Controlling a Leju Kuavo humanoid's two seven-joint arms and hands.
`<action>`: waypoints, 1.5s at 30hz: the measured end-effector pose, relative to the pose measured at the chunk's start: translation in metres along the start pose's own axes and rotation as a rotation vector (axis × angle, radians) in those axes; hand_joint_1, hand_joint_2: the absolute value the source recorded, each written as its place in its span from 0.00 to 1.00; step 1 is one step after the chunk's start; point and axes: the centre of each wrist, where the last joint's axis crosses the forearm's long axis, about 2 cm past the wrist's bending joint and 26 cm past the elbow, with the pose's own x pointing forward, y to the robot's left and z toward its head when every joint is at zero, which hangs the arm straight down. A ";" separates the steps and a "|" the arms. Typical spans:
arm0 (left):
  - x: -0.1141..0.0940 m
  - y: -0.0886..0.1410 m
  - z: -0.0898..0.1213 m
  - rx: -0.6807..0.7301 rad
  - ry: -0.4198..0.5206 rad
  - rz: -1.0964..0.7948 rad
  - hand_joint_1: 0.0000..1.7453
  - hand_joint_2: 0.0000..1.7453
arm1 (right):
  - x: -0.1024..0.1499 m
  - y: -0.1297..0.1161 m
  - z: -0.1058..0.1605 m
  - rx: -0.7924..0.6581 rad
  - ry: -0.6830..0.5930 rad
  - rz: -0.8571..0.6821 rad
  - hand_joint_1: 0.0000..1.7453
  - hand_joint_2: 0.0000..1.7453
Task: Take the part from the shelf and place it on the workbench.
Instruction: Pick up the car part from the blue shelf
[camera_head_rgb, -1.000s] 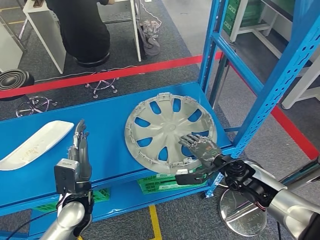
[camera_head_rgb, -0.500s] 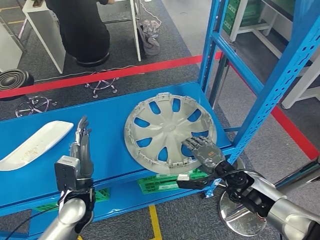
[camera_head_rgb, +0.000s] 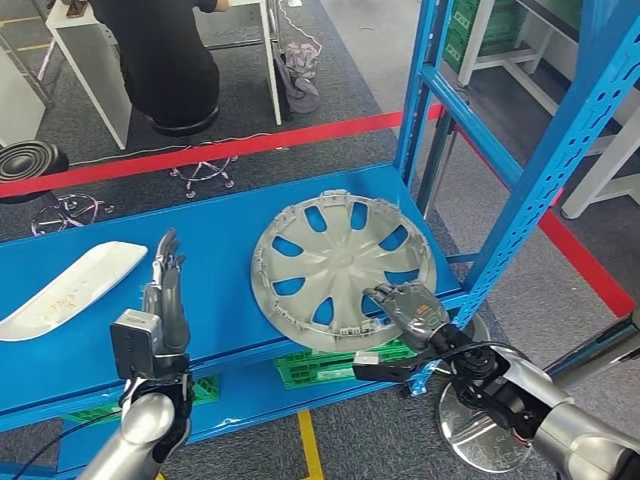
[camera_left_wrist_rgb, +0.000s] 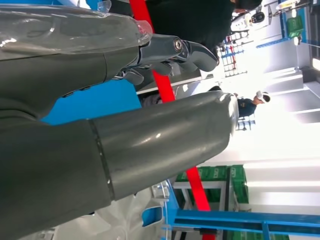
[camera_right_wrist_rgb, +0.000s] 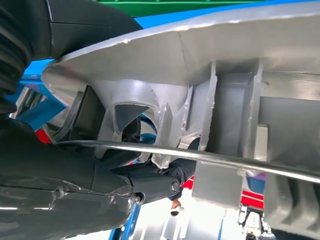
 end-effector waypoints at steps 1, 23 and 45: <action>0.000 0.000 0.000 0.000 0.001 0.000 0.00 0.00 | 0.001 -0.001 0.000 -0.001 -0.003 -0.006 1.00 1.00; -0.004 -0.005 0.002 -0.002 0.003 0.010 0.00 0.00 | 0.040 -0.047 0.000 -0.179 -0.086 -0.252 1.00 1.00; -0.006 -0.009 0.005 0.028 0.038 -0.001 0.00 0.00 | 0.057 -0.141 0.044 -0.919 -0.124 -0.476 1.00 1.00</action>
